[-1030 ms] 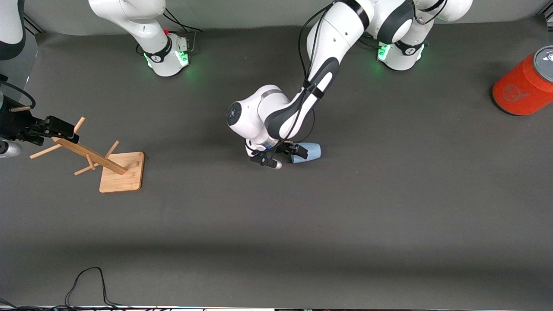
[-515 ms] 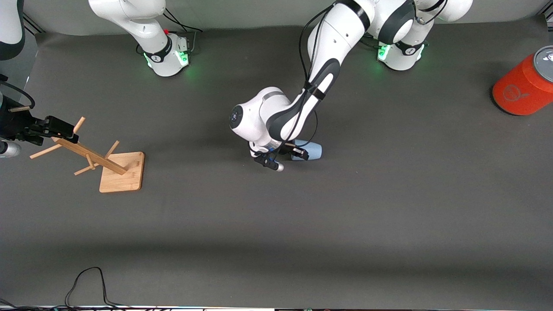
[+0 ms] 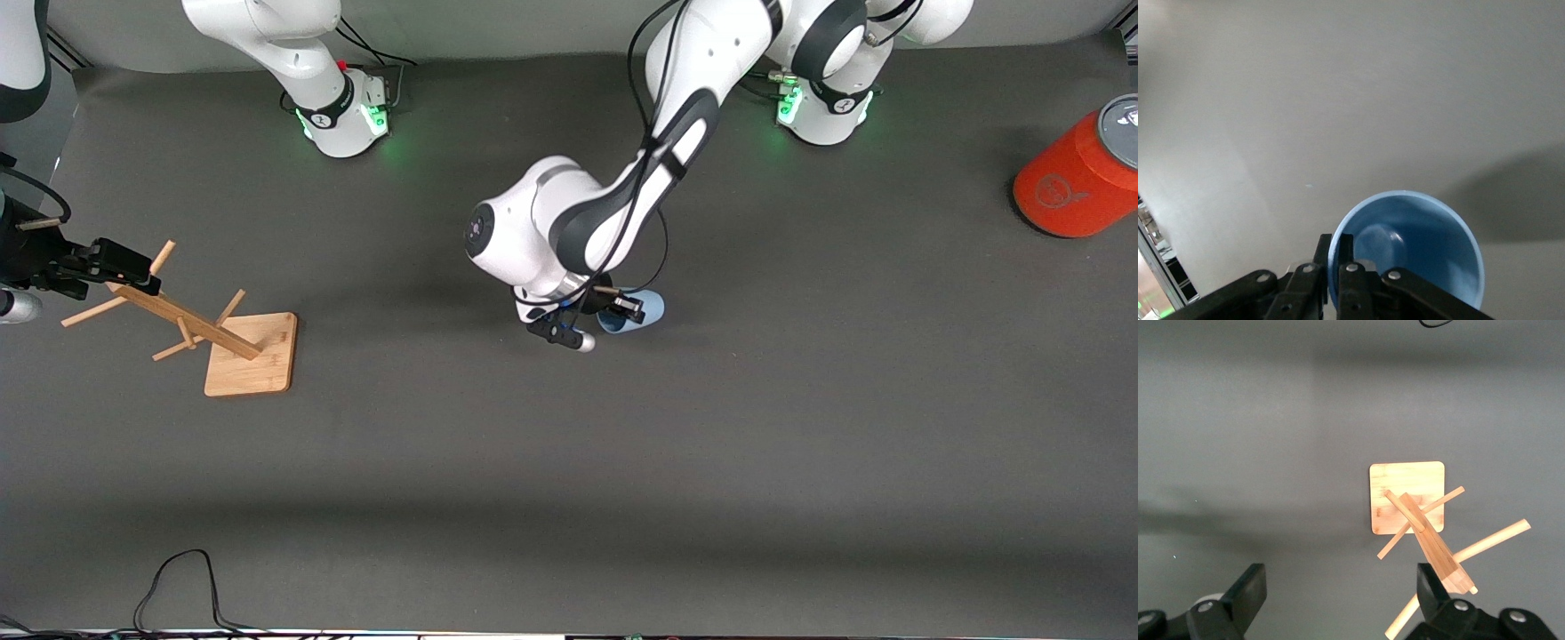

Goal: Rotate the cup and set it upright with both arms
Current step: 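Grasp the blue cup's rim with the left gripper, then rotate the blue cup upright and set it down with the left gripper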

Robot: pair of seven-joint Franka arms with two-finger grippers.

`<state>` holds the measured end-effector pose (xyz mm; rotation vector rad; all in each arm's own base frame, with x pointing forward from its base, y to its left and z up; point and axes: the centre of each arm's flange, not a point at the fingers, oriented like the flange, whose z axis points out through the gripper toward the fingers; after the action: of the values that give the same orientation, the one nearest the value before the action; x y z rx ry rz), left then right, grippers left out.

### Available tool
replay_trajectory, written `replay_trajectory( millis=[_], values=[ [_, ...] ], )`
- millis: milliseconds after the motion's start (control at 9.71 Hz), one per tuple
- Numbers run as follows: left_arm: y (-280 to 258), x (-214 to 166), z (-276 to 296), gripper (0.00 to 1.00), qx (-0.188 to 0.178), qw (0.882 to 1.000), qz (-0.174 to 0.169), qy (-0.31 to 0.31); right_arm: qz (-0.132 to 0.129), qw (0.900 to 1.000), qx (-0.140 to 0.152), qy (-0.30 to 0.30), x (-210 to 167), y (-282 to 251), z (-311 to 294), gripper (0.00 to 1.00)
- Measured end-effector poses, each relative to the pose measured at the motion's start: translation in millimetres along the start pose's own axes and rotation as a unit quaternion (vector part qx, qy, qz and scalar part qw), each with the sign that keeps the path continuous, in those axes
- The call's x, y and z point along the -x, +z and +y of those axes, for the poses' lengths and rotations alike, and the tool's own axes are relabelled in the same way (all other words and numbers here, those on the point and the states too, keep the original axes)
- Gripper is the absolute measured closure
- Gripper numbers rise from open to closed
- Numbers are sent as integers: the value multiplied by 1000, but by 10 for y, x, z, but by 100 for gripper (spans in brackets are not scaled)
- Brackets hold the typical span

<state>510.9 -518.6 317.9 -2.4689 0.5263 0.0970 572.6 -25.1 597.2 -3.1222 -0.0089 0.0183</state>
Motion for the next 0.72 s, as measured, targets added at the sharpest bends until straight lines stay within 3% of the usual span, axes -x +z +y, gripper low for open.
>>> replay_trajectory(
  millis=[206,515,721],
  values=[
    [-322,-1,-721,93,42,997,-3,-58,-1,1000,0,-1,-1,4,-10,0],
    [-573,69,-2205,93,173,972,-19,-160,0,1000,0,-2,-2,3,-26,0],
    [-600,217,-2573,93,217,959,-1,-183,0,1000,0,-2,-2,-2,-26,0]
  ],
)
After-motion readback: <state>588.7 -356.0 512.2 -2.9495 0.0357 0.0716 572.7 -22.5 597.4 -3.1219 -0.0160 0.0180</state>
